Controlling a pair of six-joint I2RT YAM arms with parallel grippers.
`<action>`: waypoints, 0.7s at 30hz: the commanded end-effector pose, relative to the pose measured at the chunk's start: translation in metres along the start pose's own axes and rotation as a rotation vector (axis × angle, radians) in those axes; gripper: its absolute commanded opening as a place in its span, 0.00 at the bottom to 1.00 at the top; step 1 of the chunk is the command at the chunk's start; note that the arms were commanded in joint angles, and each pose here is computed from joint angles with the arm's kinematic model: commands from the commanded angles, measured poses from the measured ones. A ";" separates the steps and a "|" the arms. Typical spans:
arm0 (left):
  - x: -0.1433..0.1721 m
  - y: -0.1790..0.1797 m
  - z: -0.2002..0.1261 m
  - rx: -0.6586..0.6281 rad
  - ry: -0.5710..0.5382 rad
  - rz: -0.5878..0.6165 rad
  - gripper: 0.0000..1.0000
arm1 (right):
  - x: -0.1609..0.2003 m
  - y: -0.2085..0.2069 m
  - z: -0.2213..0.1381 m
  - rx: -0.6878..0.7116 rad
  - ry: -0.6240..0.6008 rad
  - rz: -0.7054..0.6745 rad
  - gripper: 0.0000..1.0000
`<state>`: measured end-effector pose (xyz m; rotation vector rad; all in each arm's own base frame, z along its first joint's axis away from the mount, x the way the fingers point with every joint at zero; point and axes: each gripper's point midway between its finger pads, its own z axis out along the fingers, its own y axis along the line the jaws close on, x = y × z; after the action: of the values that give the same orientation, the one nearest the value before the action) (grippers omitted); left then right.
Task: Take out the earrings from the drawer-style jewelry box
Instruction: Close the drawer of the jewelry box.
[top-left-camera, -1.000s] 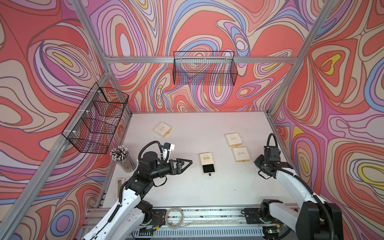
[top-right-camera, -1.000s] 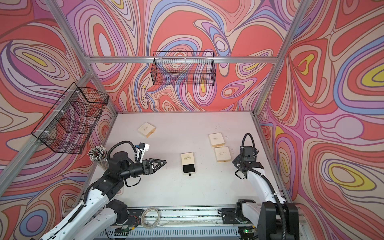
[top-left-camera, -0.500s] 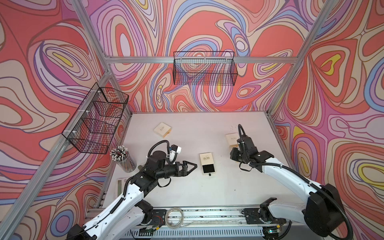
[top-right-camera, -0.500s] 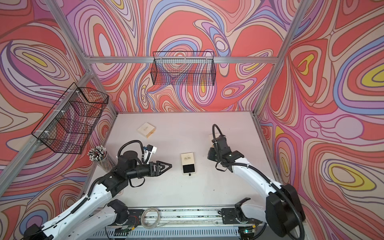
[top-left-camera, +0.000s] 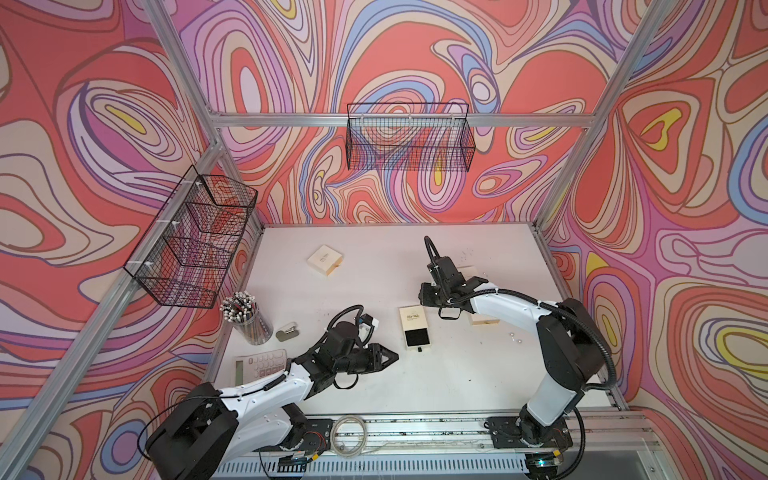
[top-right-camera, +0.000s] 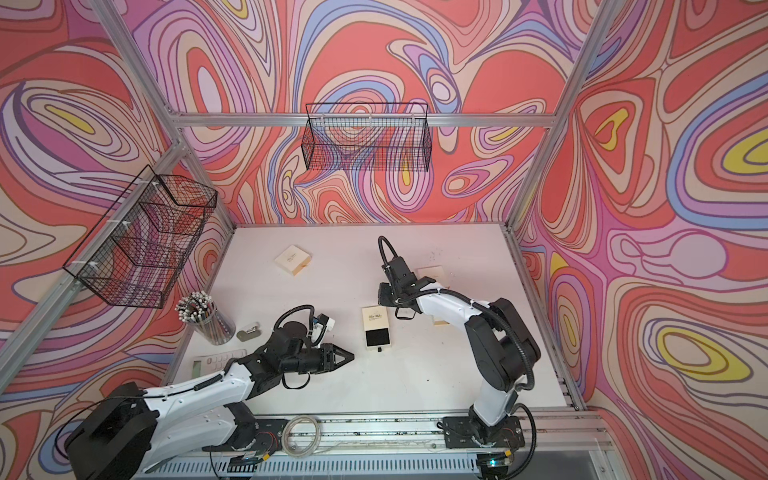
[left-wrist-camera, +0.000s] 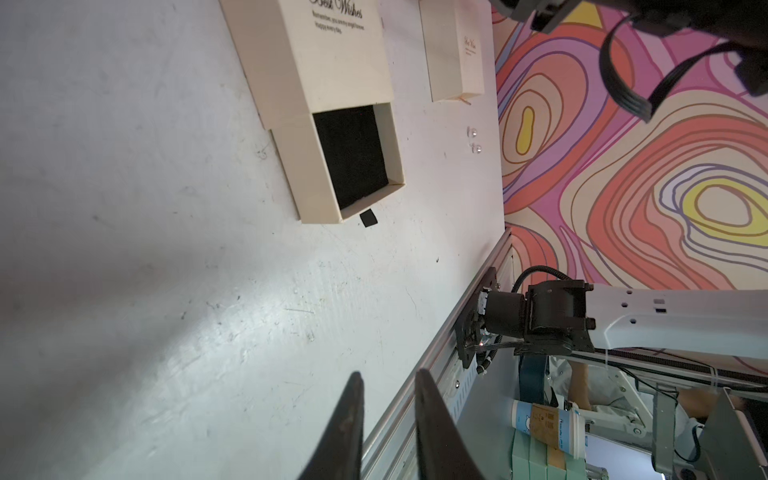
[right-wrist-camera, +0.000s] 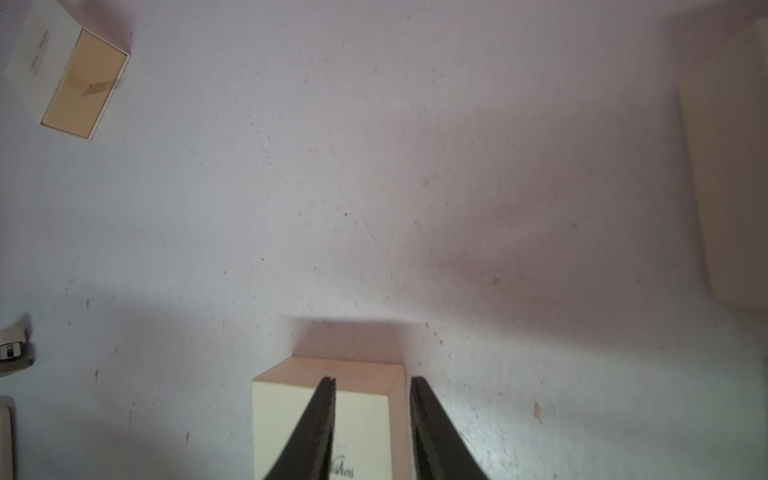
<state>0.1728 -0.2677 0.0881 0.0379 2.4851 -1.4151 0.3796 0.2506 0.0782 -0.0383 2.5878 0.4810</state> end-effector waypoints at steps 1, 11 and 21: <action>-0.012 -0.017 0.012 0.067 -0.059 -0.001 0.08 | -0.001 0.015 0.015 -0.044 0.026 -0.043 0.35; -0.009 -0.005 0.053 0.023 -0.029 -0.055 0.00 | 0.000 0.027 0.039 -0.063 0.083 -0.083 0.45; -0.019 0.005 0.082 0.030 -0.055 -0.107 0.00 | 0.009 0.032 0.047 -0.068 0.135 -0.112 0.45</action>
<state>0.1948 -0.3193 0.0303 -0.1084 2.5601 -1.4161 0.3934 0.2909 0.0521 -0.1958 2.6598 0.5432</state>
